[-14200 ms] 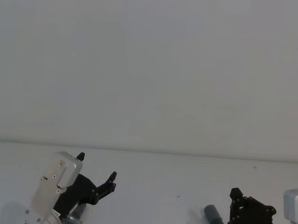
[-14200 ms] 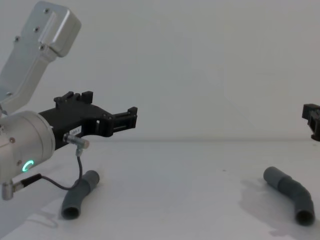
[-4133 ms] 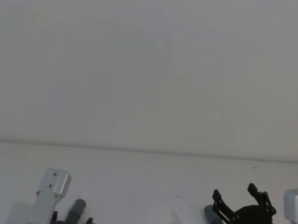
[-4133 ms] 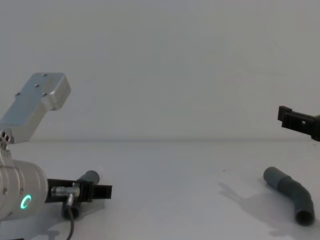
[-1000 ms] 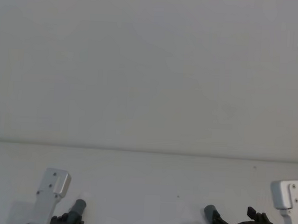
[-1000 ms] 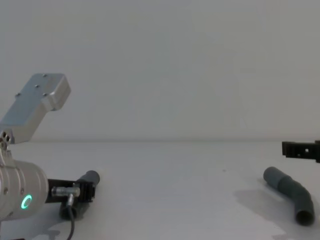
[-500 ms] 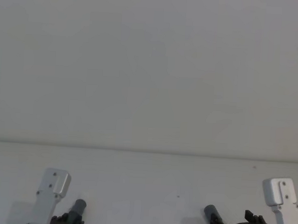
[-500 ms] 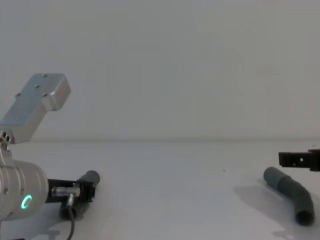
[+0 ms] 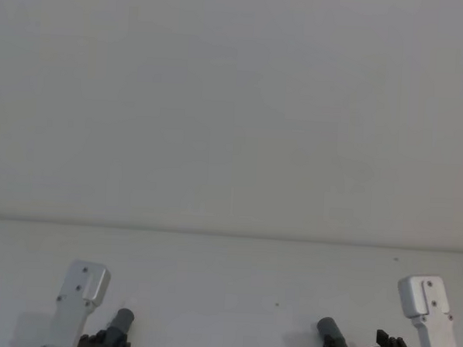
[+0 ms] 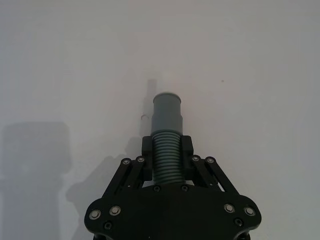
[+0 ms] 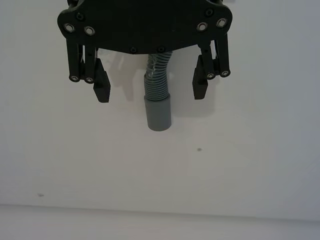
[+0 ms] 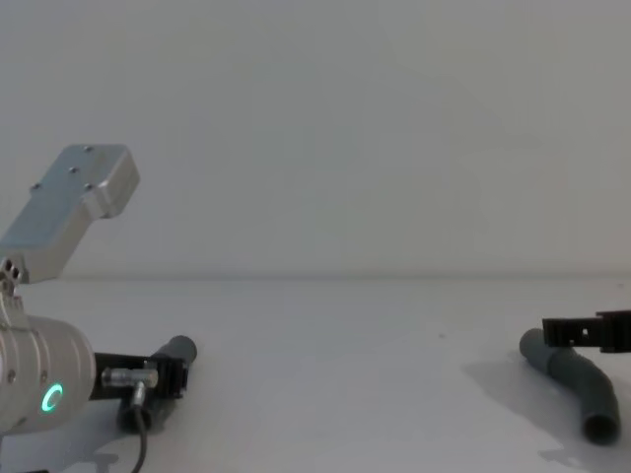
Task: Use both hands to pick up one end of the pipe from the table, align the ends, and insert them.
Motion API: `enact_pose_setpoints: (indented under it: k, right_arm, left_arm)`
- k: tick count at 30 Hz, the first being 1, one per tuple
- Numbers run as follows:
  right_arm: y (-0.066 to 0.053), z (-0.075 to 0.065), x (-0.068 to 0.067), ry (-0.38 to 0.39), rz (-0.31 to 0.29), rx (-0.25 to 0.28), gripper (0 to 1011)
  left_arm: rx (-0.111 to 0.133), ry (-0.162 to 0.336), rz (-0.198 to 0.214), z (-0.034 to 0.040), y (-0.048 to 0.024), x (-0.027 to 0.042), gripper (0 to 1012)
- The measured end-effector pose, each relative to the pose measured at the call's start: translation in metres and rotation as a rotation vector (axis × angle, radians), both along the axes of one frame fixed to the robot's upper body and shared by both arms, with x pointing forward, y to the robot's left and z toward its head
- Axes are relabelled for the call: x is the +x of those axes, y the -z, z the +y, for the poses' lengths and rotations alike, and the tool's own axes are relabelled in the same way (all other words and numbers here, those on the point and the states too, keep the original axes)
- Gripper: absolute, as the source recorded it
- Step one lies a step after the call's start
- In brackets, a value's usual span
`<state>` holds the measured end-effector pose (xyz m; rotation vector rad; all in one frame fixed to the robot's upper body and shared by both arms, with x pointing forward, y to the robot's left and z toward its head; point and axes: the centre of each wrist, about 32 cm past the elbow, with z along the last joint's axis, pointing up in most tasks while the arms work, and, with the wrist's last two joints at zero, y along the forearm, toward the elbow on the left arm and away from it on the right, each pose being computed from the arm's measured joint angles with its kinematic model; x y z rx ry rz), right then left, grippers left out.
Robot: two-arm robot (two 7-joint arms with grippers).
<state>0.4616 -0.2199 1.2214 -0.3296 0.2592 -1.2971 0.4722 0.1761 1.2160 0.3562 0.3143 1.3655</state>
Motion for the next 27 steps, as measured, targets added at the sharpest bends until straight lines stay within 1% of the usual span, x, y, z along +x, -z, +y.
enact_pose_setpoints:
  k: [18, 27]
  right_arm:
    - [0.013, -0.003, 0.008, 0.003, 0.007, -0.043, 1004]
    - [0.016, -0.003, 0.01, 0.003, 0.019, -0.052, 1004]
  left_arm:
    - [0.0, 0.0, 0.0, 0.0, 0.0, 0.0, 293]
    - [0.0, 0.0, 0.0, 0.0, 0.0, 0.0, 293]
